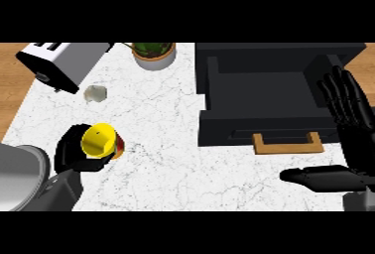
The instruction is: Pick up the cup, place it into the drawer and close the drawer
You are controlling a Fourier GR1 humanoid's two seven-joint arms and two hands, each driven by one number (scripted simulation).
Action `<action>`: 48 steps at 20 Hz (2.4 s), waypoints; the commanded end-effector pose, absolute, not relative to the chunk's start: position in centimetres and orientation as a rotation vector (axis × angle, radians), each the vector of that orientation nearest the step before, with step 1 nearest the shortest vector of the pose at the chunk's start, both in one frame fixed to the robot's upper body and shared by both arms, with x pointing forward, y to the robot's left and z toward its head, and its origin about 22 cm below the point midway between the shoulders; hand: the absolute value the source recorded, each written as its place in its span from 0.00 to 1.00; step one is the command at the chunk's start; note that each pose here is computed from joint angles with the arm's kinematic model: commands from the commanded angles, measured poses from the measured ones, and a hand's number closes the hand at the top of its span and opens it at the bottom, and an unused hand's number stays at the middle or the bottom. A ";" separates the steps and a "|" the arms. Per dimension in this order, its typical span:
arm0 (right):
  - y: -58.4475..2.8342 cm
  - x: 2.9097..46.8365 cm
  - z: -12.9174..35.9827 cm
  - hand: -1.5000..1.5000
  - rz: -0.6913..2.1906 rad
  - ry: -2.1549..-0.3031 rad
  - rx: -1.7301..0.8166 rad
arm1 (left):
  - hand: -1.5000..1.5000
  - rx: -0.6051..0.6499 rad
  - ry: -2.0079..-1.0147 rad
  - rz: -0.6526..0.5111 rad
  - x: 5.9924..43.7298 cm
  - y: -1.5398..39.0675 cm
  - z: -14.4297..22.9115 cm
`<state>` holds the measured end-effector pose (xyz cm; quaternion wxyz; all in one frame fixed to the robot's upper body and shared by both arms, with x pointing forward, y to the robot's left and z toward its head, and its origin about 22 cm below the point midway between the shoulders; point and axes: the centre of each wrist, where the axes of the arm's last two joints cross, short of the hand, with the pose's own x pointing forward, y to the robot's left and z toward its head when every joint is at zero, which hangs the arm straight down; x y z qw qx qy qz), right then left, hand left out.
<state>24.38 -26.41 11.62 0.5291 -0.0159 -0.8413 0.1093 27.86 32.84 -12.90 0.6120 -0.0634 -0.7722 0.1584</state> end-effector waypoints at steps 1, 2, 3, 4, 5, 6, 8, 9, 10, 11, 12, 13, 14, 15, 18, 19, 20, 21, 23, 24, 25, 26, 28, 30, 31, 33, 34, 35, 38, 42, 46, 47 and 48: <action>-25.8 24.5 10.2 0.00 0.273 -2.003 -0.054 | 1.00 -0.225 -1.923 0.401 27.3 32.3 -13.5; -25.6 24.4 11.7 0.00 0.254 -2.028 -0.037 | 1.00 -0.216 -1.932 0.411 26.3 33.4 -13.8; -25.3 24.2 12.1 0.00 0.255 -2.021 -0.045 | 1.00 -0.179 -1.964 0.427 26.5 31.6 -14.2; -26.2 25.0 11.9 0.00 0.233 -2.027 -0.045 | 1.00 -0.192 -1.974 0.399 28.1 30.5 -13.3; -26.3 24.1 10.9 0.00 0.243 -2.012 -0.076 | 1.00 -0.238 -1.990 0.397 28.2 32.2 -12.7; -26.4 23.8 9.6 0.00 0.268 -2.011 -0.052 | 1.00 -0.206 -1.999 0.393 27.0 29.8 -14.2; -25.5 23.6 11.0 0.00 0.269 -1.991 -0.046 | 1.00 -0.261 -2.018 0.394 29.2 30.8 -12.2; -27.5 22.7 10.3 0.00 0.242 -2.007 -0.050 | 1.00 -0.250 -2.042 0.376 29.4 29.5 -12.4; -26.9 24.3 10.8 0.00 0.259 -2.005 -0.074 | 1.00 -0.277 -2.072 0.361 29.7 30.0 -11.9; -26.9 23.6 11.6 0.00 0.258 -2.010 -0.067 | 1.00 -0.295 -2.096 0.352 31.1 30.7 -10.2; -27.2 23.2 10.9 0.00 0.245 -2.000 -0.074 | 1.00 -0.289 -2.100 0.337 32.4 29.8 -9.2; -27.9 24.4 11.1 0.00 0.251 -2.011 -0.096 | 1.00 -0.342 -2.098 0.317 31.4 30.3 -9.8; -28.1 24.1 11.8 0.00 0.232 -1.988 -0.065 | 1.00 -0.323 -2.098 0.254 33.0 29.6 -8.5; -28.3 24.1 11.8 0.00 0.239 -2.006 -0.072 | 1.00 -0.361 -2.078 0.221 33.5 28.6 -7.9; -28.3 23.2 11.5 0.00 0.217 -2.000 -0.066 | 1.00 -0.408 -2.126 0.173 35.3 27.1 -5.5; -28.6 23.8 11.6 0.00 0.229 -2.002 -0.099 | 1.00 -0.377 -2.135 0.120 35.7 28.0 -4.2; -29.3 23.2 10.5 0.00 0.233 -1.996 -0.082 | 1.00 -0.372 -2.144 0.122 37.7 24.6 -2.2; -28.8 23.7 11.5 0.00 0.233 -1.999 -0.088 | 1.00 -0.392 -2.161 0.097 37.2 23.2 -2.4; -29.4 24.5 11.5 0.00 0.221 -1.986 -0.103 | 1.00 -0.374 -2.159 0.051 38.6 21.6 0.6; -29.4 23.2 11.1 0.00 0.223 -2.000 -0.089 | 1.00 -0.355 -2.184 0.048 39.3 20.6 2.4; -29.7 23.5 11.6 0.00 0.233 -2.003 -0.099 | 1.00 -0.379 -2.163 0.042 38.4 19.6 2.2; -28.0 22.8 12.0 0.00 0.231 -1.974 -0.088 | 1.00 -0.357 -2.181 0.011 38.4 19.9 3.4; -28.3 22.3 9.8 0.00 0.221 -1.997 -0.090 | 1.00 -0.377 -2.183 -0.015 40.0 17.5 7.2; -28.7 24.0 11.5 0.00 0.219 -1.984 -0.093 | 1.00 -0.387 -2.171 -0.060 39.5 16.6 7.8; -29.1 23.5 11.5 0.00 0.234 -2.005 -0.084 | 1.00 -0.378 -2.169 -0.064 39.3 17.0 8.9; -29.5 22.9 10.6 0.00 0.233 -2.001 -0.079 | 1.00 -0.375 -2.152 -0.114 39.2 13.6 11.0; -28.7 24.4 11.1 0.00 0.232 -2.001 -0.072 | 1.00 -0.345 -2.170 -0.102 41.1 12.7 14.6; -30.5 22.6 10.1 0.00 0.229 -2.001 -0.084 | 1.00 -0.345 -2.180 -0.107 40.6 12.5 14.3; -27.8 24.4 13.3 0.00 0.211 -2.006 -0.079 | 1.00 -0.315 -2.135 -0.146 41.0 10.4 14.7; -31.0 22.2 11.3 0.00 0.233 -2.000 -0.095 | 1.00 -0.277 -2.113 -0.157 42.2 8.2 17.3; -27.8 22.6 10.4 0.00 0.242 -2.001 -0.051 | 1.00 -0.303 -2.033 -0.148 42.9 5.6 18.2; -28.8 23.7 10.8 0.00 0.237 -2.010 -0.045 | 1.00 -0.297 -2.034 -0.143 43.0 5.7 16.7; -30.6 23.0 10.5 0.00 0.245 -1.989 -0.072 | 1.00 -0.300 -2.016 -0.161 42.6 4.8 17.9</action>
